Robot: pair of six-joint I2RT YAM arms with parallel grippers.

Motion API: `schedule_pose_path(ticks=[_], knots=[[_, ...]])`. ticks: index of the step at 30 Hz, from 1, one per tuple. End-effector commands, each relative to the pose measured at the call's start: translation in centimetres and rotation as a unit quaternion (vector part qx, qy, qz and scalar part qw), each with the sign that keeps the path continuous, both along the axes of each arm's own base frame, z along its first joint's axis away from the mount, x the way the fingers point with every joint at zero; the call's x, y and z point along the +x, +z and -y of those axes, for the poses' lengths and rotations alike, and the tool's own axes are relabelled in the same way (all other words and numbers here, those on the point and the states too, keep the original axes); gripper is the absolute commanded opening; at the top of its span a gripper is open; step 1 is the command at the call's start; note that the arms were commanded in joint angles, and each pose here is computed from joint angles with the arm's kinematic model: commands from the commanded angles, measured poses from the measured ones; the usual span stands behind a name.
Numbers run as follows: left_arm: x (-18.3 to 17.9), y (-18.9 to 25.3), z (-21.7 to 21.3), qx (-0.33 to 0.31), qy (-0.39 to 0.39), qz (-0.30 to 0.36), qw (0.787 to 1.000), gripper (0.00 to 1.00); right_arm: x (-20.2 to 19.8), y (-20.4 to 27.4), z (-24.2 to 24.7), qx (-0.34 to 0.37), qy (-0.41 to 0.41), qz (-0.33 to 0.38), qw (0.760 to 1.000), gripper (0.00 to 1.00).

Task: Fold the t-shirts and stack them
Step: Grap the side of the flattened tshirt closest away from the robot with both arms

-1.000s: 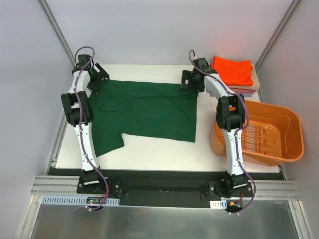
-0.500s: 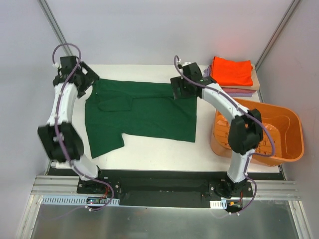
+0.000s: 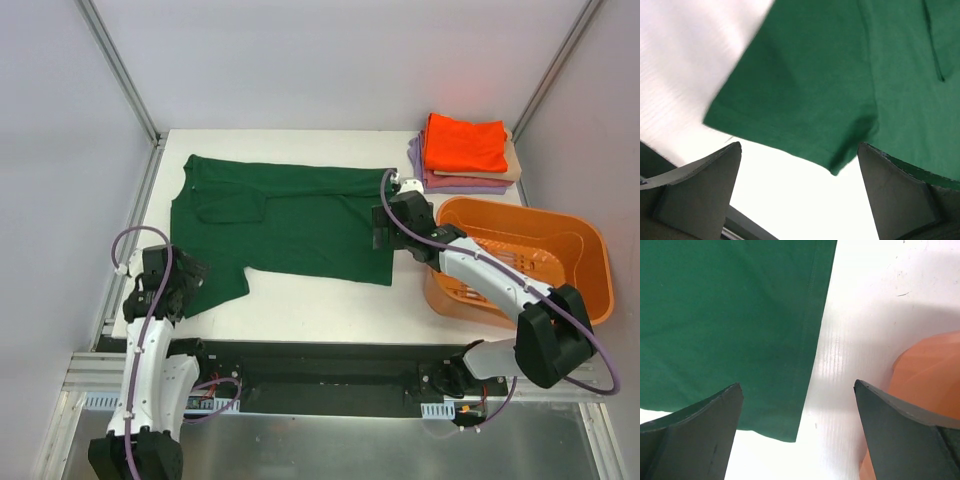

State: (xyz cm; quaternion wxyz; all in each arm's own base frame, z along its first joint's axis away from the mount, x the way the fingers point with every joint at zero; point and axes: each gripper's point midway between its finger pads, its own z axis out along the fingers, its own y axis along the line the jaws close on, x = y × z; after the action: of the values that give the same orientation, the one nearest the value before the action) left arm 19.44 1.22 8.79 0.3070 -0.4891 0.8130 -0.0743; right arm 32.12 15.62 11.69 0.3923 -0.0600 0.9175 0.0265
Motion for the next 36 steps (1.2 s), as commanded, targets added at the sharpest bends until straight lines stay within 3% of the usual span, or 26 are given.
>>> schedule_pose_path(ticks=[1, 10, 16, 22, 25, 29, 33, 36], knots=[[-3.2, -3.1, -1.7, 0.015, 0.090, -0.060, 0.994, 0.99, 1.5, 3.6, -0.8, 0.060, -0.024, 0.069, 0.996, 0.96], [-5.4, -6.6, -2.2, 0.021, 0.120, -0.151, 0.981, 0.82, 1.4, 3.1, -2.6, 0.084, 0.014, 0.049, 0.995, 0.96], [-4.0, -8.4, -2.3, 0.018, 0.123, -0.129, 0.984, 0.64, 1.5, 2.7, -2.9, 0.082, 0.022, 0.042, 0.995, 0.96], [-2.3, -8.6, -2.5, 0.020, 0.112, -0.107, 0.988, 0.59, 1.4, 2.3, -3.5, 0.088, 0.032, 0.033, 0.995, 0.96], [-2.1, -8.8, -2.3, 0.014, 0.108, -0.110, 0.988, 0.40, 1.4, 2.2, -3.4, 0.088, 0.030, 0.031, 0.995, 0.96], [-1.8, -8.7, -2.0, 0.007, 0.103, -0.100, 0.990, 0.01, 0.9, 1.8, -3.9, 0.091, 0.048, 0.022, 0.994, 0.96], [-1.3, -7.8, -1.9, 0.007, 0.092, -0.068, 0.993, 0.00, -0.5, 1.4, -5.5, 0.083, 0.103, 0.007, 0.991, 0.96], [-0.3, -6.3, -1.7, 0.006, 0.082, -0.029, 0.996, 0.00, -2.9, 0.7, -6.9, 0.058, 0.190, -0.012, 0.980, 0.96]])
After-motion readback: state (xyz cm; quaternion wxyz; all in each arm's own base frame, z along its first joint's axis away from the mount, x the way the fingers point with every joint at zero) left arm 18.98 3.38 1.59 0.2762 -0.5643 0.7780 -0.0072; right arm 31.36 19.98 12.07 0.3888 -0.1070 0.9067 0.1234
